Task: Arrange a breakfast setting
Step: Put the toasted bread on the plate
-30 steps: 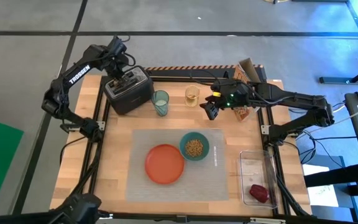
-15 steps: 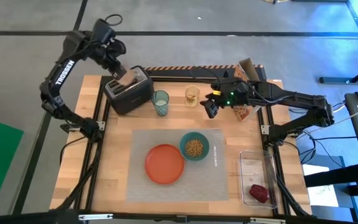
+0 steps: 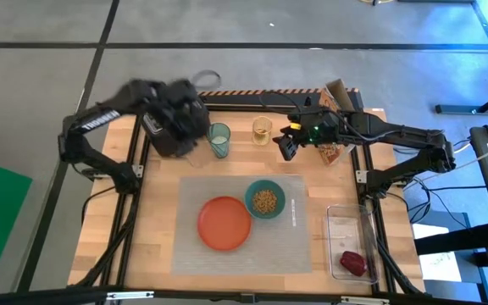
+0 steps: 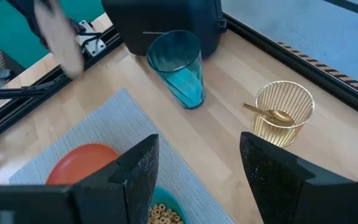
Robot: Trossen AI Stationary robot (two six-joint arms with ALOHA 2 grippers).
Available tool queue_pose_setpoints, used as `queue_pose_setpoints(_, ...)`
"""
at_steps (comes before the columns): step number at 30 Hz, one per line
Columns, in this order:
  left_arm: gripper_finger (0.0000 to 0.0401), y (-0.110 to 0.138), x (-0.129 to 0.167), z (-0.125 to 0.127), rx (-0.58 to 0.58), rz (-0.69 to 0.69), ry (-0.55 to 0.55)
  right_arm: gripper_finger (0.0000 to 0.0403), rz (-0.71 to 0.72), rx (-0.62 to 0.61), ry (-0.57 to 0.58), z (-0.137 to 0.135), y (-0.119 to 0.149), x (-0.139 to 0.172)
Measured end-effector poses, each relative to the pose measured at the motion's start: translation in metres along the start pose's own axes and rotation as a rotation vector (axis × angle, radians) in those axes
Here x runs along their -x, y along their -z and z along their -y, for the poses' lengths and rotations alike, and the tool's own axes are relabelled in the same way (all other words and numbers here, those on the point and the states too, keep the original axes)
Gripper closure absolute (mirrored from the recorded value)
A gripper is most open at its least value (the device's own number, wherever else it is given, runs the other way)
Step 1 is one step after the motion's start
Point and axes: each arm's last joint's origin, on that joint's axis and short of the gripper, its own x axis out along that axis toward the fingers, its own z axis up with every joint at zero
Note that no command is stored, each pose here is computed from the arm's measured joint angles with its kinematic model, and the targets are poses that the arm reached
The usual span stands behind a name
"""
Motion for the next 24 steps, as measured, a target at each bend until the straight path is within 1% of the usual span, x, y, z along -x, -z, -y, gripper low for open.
queue_pose_setpoints(3,0.0391,-0.003,-0.036,0.018,-0.080,0.020,0.090,0.0187,0.000,-0.003,0.000,0.000,0.000,0.000)
queue_pose_setpoints(6,0.0391,0.000,-0.071,0.033,-0.081,0.035,0.193,0.0187,-0.001,-0.008,0.000,0.000,0.000,0.000)
queue_pose_setpoints(8,0.0391,0.006,-0.092,0.039,-0.076,0.026,0.221,0.0187,-0.003,-0.007,0.000,0.000,0.000,0.000)
queue_pose_setpoints(13,0.0391,0.029,-0.134,0.046,-0.058,-0.039,0.219,0.0187,-0.010,-0.006,-0.012,0.000,0.001,0.000)
queue_pose_setpoints(16,0.0391,0.041,-0.154,0.047,-0.028,-0.050,0.215,0.0187,-0.014,0.001,-0.017,-0.001,0.001,0.000)
queue_pose_setpoints(20,0.0390,0.057,-0.176,0.047,0.026,-0.044,0.207,0.0187,-0.014,0.016,-0.017,-0.001,0.001,0.000)
queue_pose_setpoints(24,0.0387,0.069,-0.192,0.046,0.080,-0.041,0.219,0.0187,-0.022,0.024,-0.032,-0.001,0.001,0.000)
